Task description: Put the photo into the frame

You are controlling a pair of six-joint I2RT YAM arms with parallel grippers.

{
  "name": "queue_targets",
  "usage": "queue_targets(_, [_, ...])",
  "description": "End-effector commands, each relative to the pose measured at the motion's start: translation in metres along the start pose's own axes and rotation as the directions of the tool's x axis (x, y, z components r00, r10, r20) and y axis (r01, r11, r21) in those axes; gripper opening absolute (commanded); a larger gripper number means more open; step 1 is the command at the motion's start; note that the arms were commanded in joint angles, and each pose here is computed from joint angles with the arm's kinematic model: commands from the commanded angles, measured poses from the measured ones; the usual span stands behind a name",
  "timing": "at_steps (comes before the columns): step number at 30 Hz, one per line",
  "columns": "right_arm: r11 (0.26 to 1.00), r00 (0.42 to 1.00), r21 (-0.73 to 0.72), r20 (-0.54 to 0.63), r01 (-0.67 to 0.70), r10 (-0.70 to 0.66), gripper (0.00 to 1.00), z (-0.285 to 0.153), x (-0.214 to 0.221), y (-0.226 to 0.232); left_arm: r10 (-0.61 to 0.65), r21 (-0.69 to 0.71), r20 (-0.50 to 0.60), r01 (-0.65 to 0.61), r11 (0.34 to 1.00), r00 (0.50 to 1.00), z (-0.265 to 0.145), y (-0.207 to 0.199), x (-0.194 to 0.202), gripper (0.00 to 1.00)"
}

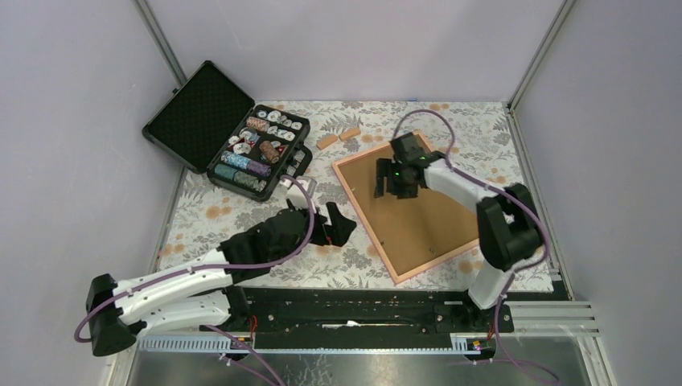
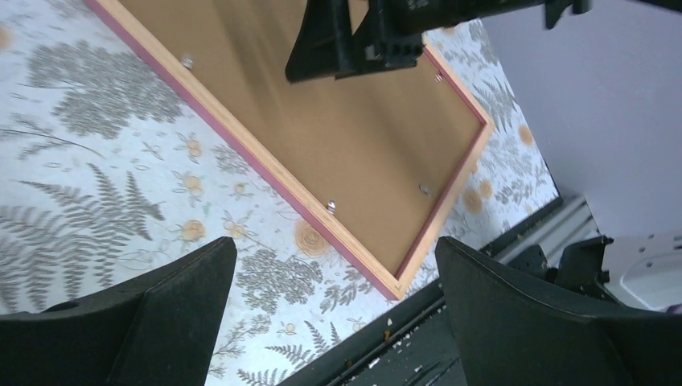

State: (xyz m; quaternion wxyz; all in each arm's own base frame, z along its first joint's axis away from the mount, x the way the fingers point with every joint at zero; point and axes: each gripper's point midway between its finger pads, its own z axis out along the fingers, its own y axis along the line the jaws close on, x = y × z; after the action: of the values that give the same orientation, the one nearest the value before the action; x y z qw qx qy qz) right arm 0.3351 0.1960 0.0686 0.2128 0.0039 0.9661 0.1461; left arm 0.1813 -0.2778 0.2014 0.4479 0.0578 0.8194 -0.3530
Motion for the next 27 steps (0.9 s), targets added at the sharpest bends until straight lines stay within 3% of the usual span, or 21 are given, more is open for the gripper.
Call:
queue_targets(1, [0.986, 0.991, -0.094, 0.002, 0.134, -0.134, 0.76, 0.012, -0.017, 0.058, 0.025, -0.104, 0.100, -0.014, 0.995, 0.995, -0.022, 0.016, -0.034, 0.99])
queue_targets(9, [0.966, 0.963, -0.032, -0.078, 0.256, -0.258, 0.62, 0.051, -0.015, 0.077, -0.008, -0.124, 0.157, 0.028, 0.992, 0.988, -0.036, 0.023, -0.046, 0.99])
queue_targets(14, [0.954, 0.948, -0.018, -0.105, 0.299, -0.299, 0.60, 0.061, 0.001, 0.085, -0.005, -0.177, 0.209, 0.043, 0.983, 0.978, -0.042, 0.031, -0.060, 0.99])
queue_targets(21, [0.925, 0.917, 0.019, -0.137, 0.380, -0.374, 0.47, 0.077, 0.024, 0.082, -0.042, -0.175, 0.270, 0.092, 0.980, 0.962, -0.053, 0.033, -0.074, 0.99])
queue_targets(27, [0.869, 0.868, 0.069, -0.128, 0.490, -0.479, 0.14, 0.080, 0.041, 0.074, -0.068, -0.167, 0.268, 0.115, 0.979, 0.961, -0.063, 0.030, -0.079, 0.99])
